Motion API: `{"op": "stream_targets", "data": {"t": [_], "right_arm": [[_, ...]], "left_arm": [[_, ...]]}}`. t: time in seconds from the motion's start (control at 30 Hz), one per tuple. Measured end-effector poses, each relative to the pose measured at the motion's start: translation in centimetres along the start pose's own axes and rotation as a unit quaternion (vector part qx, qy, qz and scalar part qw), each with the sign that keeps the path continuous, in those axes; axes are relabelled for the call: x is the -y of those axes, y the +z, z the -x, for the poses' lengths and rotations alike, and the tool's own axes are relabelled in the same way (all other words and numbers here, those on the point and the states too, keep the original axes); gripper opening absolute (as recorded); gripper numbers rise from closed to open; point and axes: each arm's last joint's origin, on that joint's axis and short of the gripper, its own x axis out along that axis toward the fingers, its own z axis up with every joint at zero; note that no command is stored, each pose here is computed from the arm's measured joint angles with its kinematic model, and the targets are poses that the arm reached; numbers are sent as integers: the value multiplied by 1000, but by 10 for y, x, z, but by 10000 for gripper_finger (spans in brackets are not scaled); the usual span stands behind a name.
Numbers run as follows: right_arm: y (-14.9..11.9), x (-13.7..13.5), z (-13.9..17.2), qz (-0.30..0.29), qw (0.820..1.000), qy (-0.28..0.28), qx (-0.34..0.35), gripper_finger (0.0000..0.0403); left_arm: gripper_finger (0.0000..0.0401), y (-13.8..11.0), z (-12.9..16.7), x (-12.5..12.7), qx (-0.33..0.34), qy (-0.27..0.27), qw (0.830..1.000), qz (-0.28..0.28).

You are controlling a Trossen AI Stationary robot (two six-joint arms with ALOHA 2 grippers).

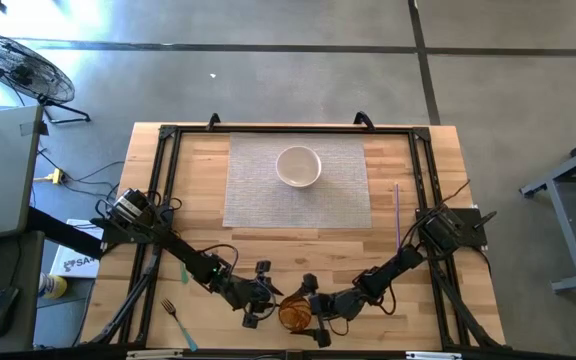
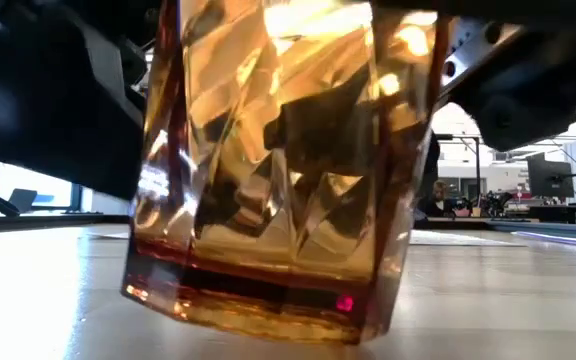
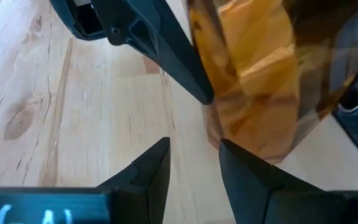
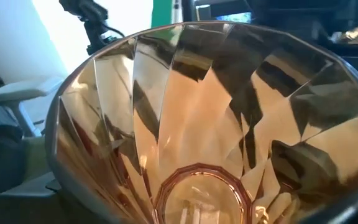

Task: Pick & Place Utensil
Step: Put the brown glass on the top right of the gray mat

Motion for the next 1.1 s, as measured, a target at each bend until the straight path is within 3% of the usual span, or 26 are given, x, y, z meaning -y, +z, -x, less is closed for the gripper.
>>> {"op": "stream_targets", "data": {"t": [0.37, 0.6, 0.87, 1.1], "right_arm": [[11, 3, 3, -37, 998, -43, -12, 380], [53, 12, 28, -9, 985, -164, -60, 380], [123, 44, 78, 2, 939, -341, -40, 379], [164, 91, 122, -16, 875, -484, -11, 379]], "left_arm": [[136, -7, 5, -4, -60, 17, 998, 9], [136, 5, 22, -3, -64, 27, 997, 22], [136, 4, 23, -3, -70, 30, 997, 33], [136, 4, 23, -2, -66, 29, 997, 35]]}}
